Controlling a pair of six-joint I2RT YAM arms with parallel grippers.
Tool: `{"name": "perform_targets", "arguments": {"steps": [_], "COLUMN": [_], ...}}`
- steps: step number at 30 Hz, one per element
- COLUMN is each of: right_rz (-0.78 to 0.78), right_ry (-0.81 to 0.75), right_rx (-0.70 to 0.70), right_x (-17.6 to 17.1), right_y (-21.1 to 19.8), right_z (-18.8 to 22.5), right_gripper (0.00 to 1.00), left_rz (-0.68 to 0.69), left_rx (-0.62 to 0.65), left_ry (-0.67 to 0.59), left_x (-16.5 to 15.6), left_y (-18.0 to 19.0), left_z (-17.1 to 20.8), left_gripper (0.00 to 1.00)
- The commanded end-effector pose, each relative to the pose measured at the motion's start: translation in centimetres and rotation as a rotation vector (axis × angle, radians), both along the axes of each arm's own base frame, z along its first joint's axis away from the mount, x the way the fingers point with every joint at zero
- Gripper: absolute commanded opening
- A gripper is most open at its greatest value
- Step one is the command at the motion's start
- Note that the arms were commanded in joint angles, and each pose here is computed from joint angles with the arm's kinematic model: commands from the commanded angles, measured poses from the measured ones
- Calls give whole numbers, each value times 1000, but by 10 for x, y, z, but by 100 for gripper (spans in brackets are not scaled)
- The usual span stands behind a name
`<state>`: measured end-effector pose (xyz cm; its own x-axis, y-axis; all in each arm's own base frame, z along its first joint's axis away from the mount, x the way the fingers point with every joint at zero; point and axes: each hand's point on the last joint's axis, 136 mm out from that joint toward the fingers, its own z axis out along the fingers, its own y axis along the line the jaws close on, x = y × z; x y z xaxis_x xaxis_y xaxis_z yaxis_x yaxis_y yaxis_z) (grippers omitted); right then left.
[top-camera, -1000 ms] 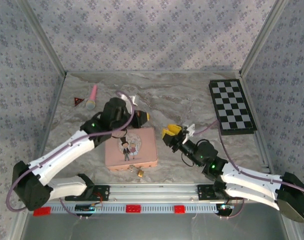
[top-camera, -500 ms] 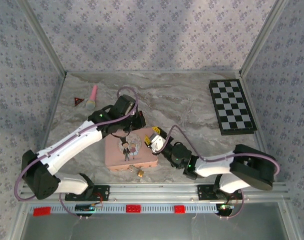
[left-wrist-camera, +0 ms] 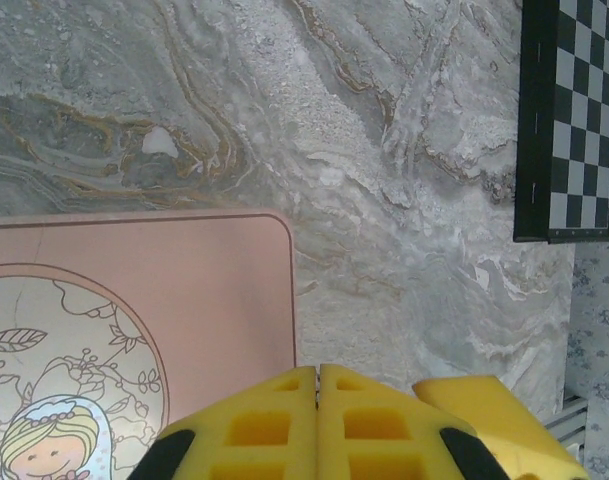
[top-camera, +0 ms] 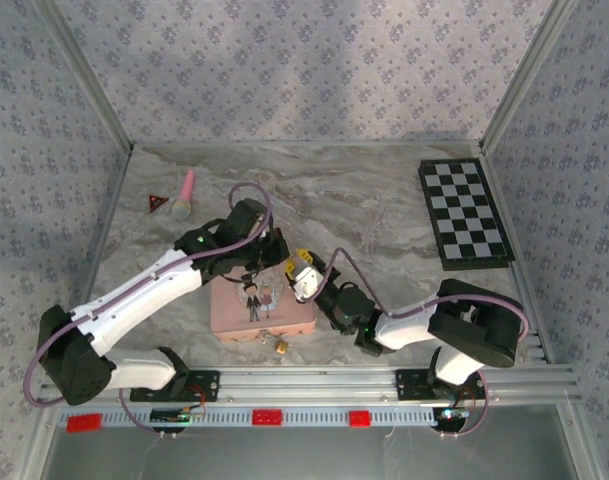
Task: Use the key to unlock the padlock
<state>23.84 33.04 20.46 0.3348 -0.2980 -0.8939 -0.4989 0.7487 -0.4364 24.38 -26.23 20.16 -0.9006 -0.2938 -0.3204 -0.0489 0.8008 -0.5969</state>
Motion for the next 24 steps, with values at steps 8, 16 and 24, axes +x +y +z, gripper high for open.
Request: {"name": "perform_targets", "arguments": {"steps": [8, 16, 24], "right_rz": [-22, 7, 31], "right_ry": [20, 16, 16], "right_rx": [63, 53, 57], "right_x": [10, 8, 4], "right_y": [7, 11, 12], "right_z": [1, 0, 2], "right_gripper": [28, 27, 31], "left_rz": [46, 51, 48], "left_rx": [-40, -38, -47], "left_ry": [-52, -54, -56], "left_x": [5, 7, 10], "left_y": [6, 6, 4], "left_z": [21, 21, 21], "left_gripper": [0, 0, 0]}}
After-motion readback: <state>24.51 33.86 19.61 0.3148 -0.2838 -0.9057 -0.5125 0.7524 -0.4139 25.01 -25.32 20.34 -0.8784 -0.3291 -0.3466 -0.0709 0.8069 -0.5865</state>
